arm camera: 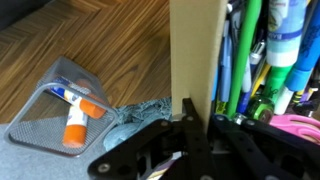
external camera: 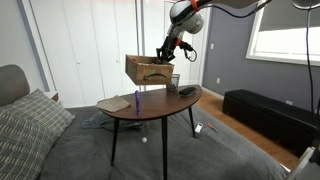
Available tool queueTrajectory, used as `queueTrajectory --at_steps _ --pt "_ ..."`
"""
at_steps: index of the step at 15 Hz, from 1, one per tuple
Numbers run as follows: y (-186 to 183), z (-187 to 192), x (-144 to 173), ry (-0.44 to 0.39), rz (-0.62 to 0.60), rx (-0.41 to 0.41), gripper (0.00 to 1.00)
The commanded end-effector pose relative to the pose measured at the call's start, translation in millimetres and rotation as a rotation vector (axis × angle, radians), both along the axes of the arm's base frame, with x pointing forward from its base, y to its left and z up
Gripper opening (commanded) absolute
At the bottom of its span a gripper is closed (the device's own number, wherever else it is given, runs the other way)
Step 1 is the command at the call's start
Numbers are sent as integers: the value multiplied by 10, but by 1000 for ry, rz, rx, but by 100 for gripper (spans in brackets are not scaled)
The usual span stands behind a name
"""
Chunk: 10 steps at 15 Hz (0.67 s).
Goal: Turn the box making the arrow on the box face the purple marker
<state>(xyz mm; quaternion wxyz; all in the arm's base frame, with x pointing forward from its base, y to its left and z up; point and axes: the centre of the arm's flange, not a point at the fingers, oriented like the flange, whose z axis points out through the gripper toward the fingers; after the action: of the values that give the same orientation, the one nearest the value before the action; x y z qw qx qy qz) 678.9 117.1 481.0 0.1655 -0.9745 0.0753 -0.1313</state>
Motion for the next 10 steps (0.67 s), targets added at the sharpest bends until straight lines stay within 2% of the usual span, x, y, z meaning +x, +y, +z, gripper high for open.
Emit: queueTrajectory --at_steps 1,4,10 --pt "29 7 -17 85 -132 38 2" --pt "34 -130 -19 131 -230 60 2" --pt "209 -236 -139 138 -413 63 2"
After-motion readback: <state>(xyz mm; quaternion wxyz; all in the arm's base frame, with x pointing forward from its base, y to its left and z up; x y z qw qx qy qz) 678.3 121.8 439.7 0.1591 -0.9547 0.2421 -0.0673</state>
